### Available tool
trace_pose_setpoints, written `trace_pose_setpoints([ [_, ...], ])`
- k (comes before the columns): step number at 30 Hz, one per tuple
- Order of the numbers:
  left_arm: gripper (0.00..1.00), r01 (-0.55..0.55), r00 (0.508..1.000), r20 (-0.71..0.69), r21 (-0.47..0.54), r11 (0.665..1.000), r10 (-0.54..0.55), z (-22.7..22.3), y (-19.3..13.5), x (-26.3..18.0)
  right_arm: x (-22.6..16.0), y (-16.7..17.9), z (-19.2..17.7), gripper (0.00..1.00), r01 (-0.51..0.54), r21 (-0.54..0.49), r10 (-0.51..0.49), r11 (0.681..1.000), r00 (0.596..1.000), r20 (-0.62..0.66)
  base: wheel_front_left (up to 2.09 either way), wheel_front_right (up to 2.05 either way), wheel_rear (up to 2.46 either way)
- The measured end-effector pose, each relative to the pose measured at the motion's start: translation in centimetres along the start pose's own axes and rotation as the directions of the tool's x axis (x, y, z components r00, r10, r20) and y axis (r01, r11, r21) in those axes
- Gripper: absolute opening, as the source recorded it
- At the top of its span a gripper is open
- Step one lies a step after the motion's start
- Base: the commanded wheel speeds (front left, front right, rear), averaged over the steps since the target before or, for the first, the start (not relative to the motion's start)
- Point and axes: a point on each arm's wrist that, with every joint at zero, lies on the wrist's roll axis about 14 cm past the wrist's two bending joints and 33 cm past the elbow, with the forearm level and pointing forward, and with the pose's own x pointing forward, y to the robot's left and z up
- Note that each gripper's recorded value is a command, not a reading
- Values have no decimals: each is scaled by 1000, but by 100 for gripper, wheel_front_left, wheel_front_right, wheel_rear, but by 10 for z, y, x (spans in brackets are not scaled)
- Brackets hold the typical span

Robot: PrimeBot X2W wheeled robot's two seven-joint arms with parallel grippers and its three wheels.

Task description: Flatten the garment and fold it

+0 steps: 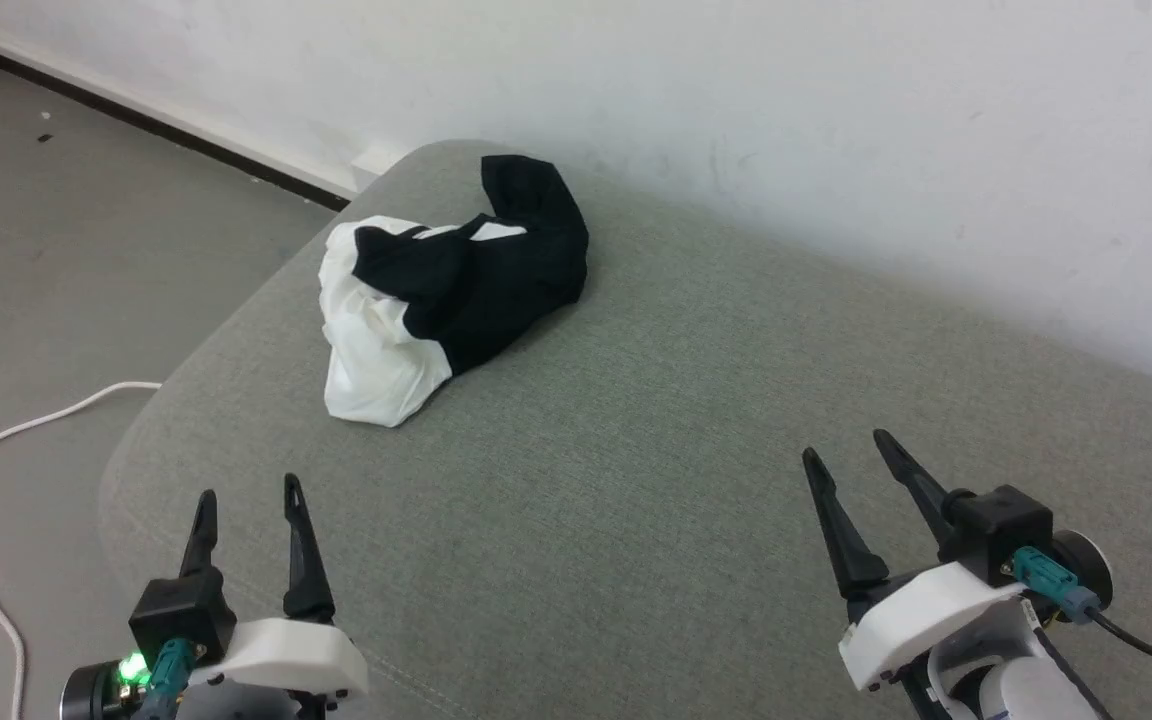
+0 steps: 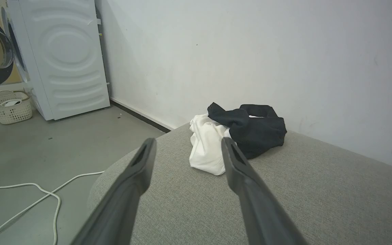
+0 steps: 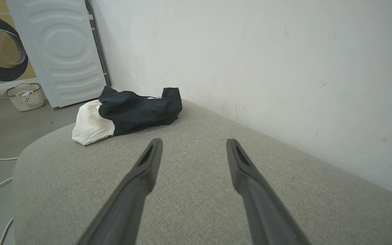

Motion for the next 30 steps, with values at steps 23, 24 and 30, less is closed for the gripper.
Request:
trace_pose_setpoints([
  [23,100,-123,992,14,4,992,123,2,40,-18,17,30,-3,100,-94,19,94,995,996,2,0,0,0],
  [24,100,-126,992,12,7,992,126,2,42,-18,17,30,-3,100,-95,21,95,995,995,1,0,0,0],
  [30,100,-106,994,37,12,994,105,18,44,5,23,27,-7,100,-97,27,97,995,995,-7,0,0,0],
])
